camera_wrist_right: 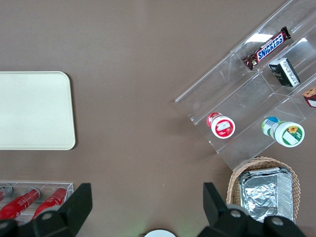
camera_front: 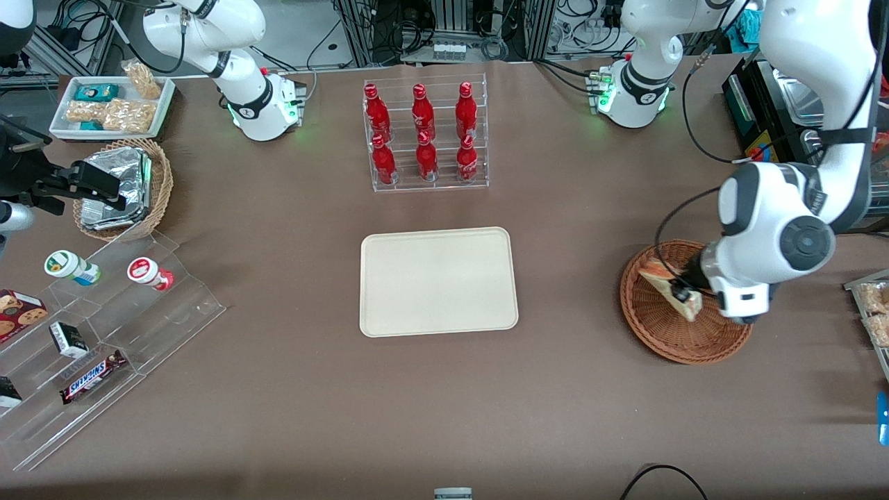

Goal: Place sandwich from basket to tray
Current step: 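Lift the sandwich and carry it over the white tray, then lower the sandwich onto the tray and open the left gripper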

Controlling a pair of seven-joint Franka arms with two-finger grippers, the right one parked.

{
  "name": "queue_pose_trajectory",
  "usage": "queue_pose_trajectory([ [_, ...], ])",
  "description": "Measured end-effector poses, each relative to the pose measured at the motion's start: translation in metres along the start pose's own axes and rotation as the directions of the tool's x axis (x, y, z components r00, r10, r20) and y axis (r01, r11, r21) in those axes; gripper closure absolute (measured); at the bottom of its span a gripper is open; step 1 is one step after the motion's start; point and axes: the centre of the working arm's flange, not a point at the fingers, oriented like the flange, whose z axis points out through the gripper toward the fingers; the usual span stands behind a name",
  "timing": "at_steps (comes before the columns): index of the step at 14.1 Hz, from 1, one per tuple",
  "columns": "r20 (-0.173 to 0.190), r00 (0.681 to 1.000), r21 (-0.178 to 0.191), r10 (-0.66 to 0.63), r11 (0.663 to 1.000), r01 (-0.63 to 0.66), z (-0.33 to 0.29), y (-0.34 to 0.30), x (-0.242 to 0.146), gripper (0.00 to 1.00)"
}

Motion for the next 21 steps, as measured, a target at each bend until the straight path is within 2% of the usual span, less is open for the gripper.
queue_pose_trajectory([
  [1, 0.007, 0.994, 0.004, 0.107, 0.994, -0.107, -0.002, 0.015, -0.022, 0.85],
  [3, 0.011, 0.960, -0.006, 0.278, 0.961, -0.278, -0.005, 0.048, -0.074, 0.86],
  [4, 0.007, 0.941, -0.018, 0.339, 0.941, -0.339, -0.009, 0.066, -0.100, 0.86],
  [6, -0.023, 0.897, -0.032, 0.442, 0.896, -0.443, -0.019, 0.102, -0.149, 0.86],
  [8, -0.073, 0.878, -0.023, 0.474, 0.879, -0.476, -0.020, 0.141, -0.199, 0.86],
  [10, -0.129, 0.873, -0.017, 0.471, 0.879, -0.477, -0.010, 0.177, -0.247, 0.86],
  [11, -0.141, 0.871, -0.021, 0.471, 0.878, -0.478, -0.002, 0.193, -0.269, 0.86],
  [13, -0.139, 0.864, -0.052, 0.485, 0.867, -0.495, 0.012, 0.221, -0.302, 0.86],
  [17, -0.135, 0.849, -0.159, 0.511, 0.834, -0.528, 0.053, 0.262, -0.350, 0.86],
  [18, -0.133, 0.840, -0.169, 0.525, 0.823, -0.542, 0.068, 0.267, -0.360, 0.86],
  [21, -0.139, 0.819, -0.142, 0.557, 0.807, -0.573, 0.097, 0.272, -0.377, 0.86],
])
